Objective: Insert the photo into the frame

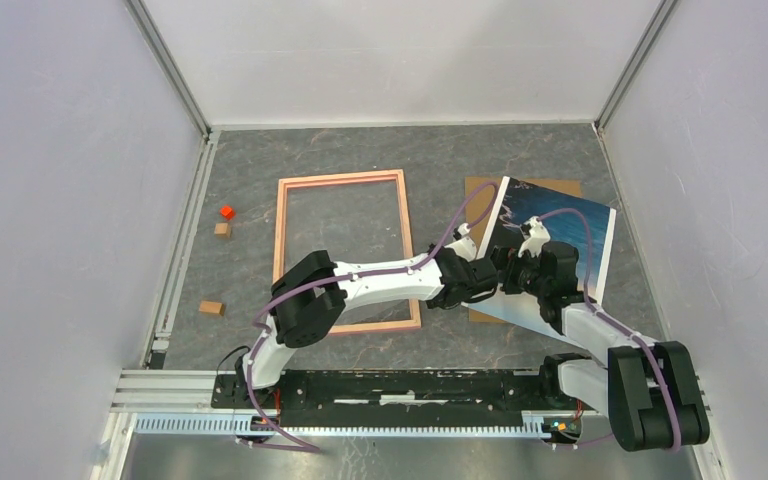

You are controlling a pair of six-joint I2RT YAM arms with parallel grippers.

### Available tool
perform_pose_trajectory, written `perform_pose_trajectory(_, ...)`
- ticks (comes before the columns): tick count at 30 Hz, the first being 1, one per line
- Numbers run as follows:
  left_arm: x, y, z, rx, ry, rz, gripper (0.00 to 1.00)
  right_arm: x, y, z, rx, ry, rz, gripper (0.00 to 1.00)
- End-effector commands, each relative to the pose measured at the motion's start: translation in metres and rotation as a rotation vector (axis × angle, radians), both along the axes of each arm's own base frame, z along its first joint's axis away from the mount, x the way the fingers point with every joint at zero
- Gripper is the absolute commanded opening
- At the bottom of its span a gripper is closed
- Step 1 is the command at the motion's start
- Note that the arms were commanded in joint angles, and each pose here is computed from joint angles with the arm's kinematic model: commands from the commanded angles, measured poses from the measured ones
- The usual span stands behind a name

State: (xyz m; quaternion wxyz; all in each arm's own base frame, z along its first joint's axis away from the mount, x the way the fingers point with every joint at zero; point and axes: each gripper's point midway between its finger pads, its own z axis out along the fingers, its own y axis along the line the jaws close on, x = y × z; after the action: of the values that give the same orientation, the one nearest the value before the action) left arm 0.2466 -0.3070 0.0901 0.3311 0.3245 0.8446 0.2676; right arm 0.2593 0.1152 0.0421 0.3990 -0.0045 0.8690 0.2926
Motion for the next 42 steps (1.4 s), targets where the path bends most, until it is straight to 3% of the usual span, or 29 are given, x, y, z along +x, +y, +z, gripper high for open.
perform_pose_trajectory(1, 0.005, -0.004, 0.012, -0.038, -0.042, -0.010, 0.02, -0.002, 0.004, -0.005, 0.010, -0.007, 0.040, 0.98)
perform_pose_trajectory(18, 0.014, 0.005, -0.003, 0.136, -0.070, -0.057, 0.04, -0.005, 0.005, -0.016, 0.011, 0.020, 0.050, 0.98)
perform_pose_trajectory(19, 0.013, 0.004, -0.005, 0.131, -0.056, -0.058, 0.09, -0.004, 0.005, -0.017, 0.007, 0.020, 0.047, 0.98)
perform_pose_trajectory(22, 0.007, -0.006, -0.005, 0.069, 0.004, -0.067, 0.47, -0.004, 0.004, -0.018, 0.004, 0.026, 0.045, 0.98)
perform_pose_trajectory(27, -0.012, -0.021, 0.018, -0.114, 0.105, -0.095, 0.85, -0.003, 0.006, -0.013, 0.026, 0.055, 0.029, 0.98)
perform_pose_trajectory(29, -0.022, -0.028, 0.038, -0.223, 0.149, -0.125, 0.94, -0.002, 0.006, -0.009, 0.029, 0.062, 0.029, 0.98)
perform_pose_trajectory(31, -0.034, -0.035, 0.059, -0.333, 0.192, -0.167, 0.99, -0.002, 0.008, -0.007, 0.026, 0.075, 0.040, 0.98)
perform_pose_trajectory(36, -0.050, -0.039, 0.117, -0.525, 0.227, -0.276, 1.00, -0.022, 0.045, 0.006, 0.121, 0.110, 0.175, 0.97)
perform_pose_trajectory(40, -0.041, -0.023, 0.166, -0.596, 0.125, -0.292, 1.00, -0.045, 0.081, 0.014, 0.186, 0.146, 0.290, 0.85)
perform_pose_trajectory(42, -0.030, -0.008, 0.191, -0.615, 0.039, -0.279, 1.00, -0.052, 0.094, 0.019, 0.185, 0.142, 0.325, 0.84)
